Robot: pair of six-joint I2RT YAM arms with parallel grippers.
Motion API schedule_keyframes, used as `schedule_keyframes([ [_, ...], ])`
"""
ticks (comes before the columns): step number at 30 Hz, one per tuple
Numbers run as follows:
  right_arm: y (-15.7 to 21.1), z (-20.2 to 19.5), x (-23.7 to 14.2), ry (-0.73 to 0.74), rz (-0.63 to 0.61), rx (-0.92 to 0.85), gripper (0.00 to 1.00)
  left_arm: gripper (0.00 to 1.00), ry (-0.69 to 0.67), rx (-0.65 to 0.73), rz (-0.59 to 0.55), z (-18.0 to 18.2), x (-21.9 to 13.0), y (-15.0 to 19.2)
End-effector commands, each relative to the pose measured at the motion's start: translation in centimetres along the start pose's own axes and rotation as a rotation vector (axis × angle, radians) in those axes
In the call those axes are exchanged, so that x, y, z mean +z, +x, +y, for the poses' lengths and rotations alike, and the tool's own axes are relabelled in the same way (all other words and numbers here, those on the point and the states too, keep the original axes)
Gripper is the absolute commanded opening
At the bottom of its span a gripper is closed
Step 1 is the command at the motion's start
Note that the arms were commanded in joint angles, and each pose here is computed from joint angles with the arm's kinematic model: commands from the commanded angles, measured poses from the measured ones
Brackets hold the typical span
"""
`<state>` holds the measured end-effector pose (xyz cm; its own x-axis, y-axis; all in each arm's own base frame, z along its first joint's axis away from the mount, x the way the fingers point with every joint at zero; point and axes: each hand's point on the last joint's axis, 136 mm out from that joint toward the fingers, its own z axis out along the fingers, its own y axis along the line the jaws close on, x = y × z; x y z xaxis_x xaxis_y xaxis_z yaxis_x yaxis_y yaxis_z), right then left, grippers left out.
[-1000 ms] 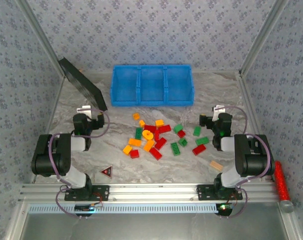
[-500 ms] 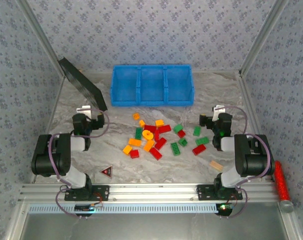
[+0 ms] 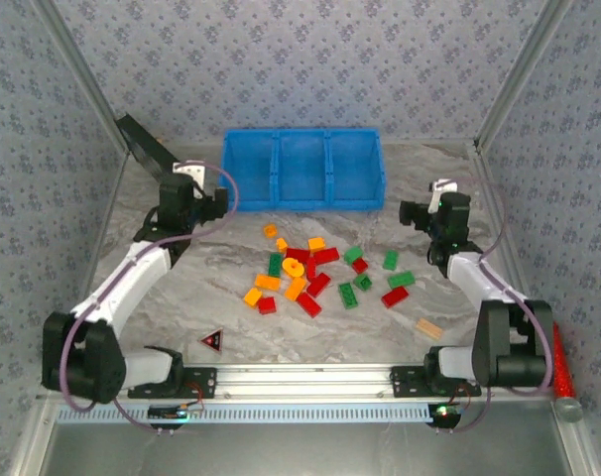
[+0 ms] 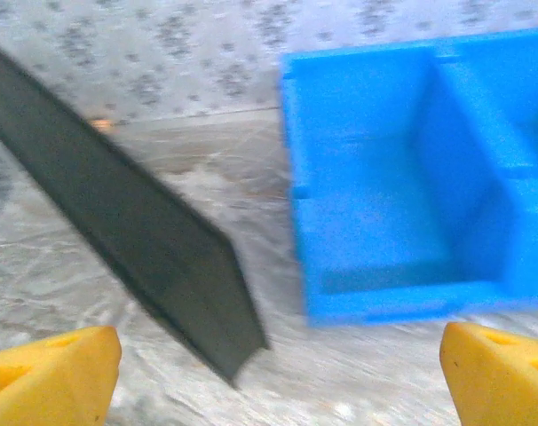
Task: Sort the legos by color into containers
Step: Pick up the lego from the middle-left of the table.
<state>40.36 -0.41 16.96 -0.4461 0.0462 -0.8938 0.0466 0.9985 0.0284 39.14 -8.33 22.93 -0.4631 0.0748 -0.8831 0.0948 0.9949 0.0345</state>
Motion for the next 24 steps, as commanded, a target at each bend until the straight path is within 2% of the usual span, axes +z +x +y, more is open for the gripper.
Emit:
schedule_keyframes([
  [1, 2.6, 1.8, -2.4, -0.02, 0.164, 0.046, 1.0, 0.9, 0.096, 0.031, 0.4, -2.5, -3.7, 9.9],
  [7, 2.3, 4.9, -6.1, -0.076, 0.27, 0.188, 1.0, 0.87, 0.23, -0.044, 0.563, -6.4, -8.5, 15.9],
  [14, 4.6, 8.9, -9.8, -0.213, 0.408, 0.268, 1.0, 0.85, 0.275, -0.108, 0.669, -8.8, -10.5, 21.2],
  [20, 7.7, 9.4, -12.2, -0.194, 0.508, 0.295, 1.0, 0.85, 0.285, -0.103, 0.687, -10.1, -10.3, 23.0],
  [24, 8.8, 9.2, -13.0, -0.189, 0.518, 0.33, 1.0, 0.84, 0.287, -0.091, 0.687, -10.8, -9.4, 23.1],
])
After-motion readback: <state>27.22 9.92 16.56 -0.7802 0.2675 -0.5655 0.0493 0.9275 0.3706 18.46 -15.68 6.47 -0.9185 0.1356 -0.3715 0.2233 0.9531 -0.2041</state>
